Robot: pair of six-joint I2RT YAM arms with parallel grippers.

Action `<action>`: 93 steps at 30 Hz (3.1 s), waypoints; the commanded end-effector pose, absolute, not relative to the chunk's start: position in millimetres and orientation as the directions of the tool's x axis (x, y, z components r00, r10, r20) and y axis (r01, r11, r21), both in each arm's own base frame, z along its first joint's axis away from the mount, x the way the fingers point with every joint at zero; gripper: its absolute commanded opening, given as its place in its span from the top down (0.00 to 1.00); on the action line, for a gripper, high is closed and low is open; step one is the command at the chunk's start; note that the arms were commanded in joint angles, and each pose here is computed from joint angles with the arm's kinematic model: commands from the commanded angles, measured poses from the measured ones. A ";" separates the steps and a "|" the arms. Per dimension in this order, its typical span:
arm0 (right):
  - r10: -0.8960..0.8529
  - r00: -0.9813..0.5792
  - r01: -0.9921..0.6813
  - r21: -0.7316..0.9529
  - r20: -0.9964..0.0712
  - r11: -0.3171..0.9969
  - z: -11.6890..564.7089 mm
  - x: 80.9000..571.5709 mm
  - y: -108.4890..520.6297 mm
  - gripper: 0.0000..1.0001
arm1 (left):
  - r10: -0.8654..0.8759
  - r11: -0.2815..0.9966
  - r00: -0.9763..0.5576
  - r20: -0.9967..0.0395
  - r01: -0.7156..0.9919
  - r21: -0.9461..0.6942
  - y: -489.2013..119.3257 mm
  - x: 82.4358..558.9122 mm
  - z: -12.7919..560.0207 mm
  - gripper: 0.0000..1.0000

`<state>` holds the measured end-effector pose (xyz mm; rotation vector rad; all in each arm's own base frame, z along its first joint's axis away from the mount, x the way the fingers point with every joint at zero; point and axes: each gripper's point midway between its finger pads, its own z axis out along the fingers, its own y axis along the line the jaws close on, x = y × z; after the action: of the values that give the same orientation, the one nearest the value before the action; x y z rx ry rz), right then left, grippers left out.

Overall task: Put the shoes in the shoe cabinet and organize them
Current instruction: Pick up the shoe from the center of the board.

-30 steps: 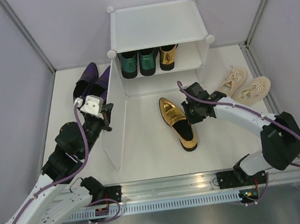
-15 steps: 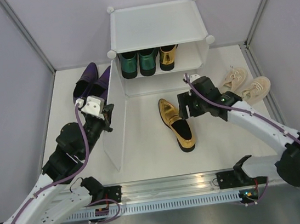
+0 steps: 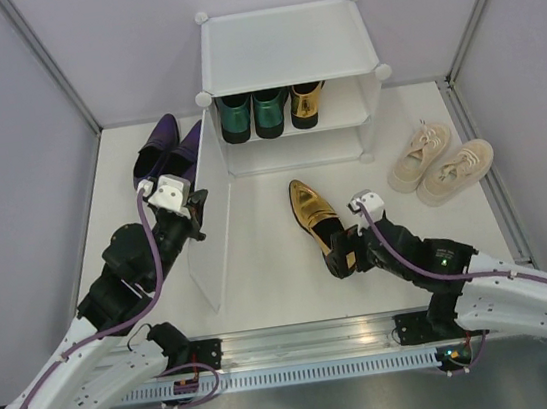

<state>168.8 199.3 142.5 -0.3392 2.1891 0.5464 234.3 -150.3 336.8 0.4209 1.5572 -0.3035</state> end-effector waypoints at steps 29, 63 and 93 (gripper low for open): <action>0.003 -0.542 -0.197 0.130 -0.841 0.972 40.6 191.7 222.9 0.02 | 0.249 0.867 -0.135 -0.959 0.472 0.159 -150.8 231.3 276.3 0.98; -0.025 -0.497 -0.134 0.048 -0.868 0.990 65.1 212.3 208.8 0.78 | 0.247 0.860 -0.125 -0.961 0.486 0.158 -153.6 227.7 277.9 0.98; 0.034 -0.615 -0.198 0.196 -0.787 0.960 49.9 189.5 197.6 0.68 | 0.258 0.856 -0.127 -0.958 0.489 0.166 -155.6 227.7 275.2 0.98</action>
<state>190.8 181.3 56.2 -0.2020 2.2028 0.2117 230.5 -160.0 334.1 0.4493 1.5557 -0.3246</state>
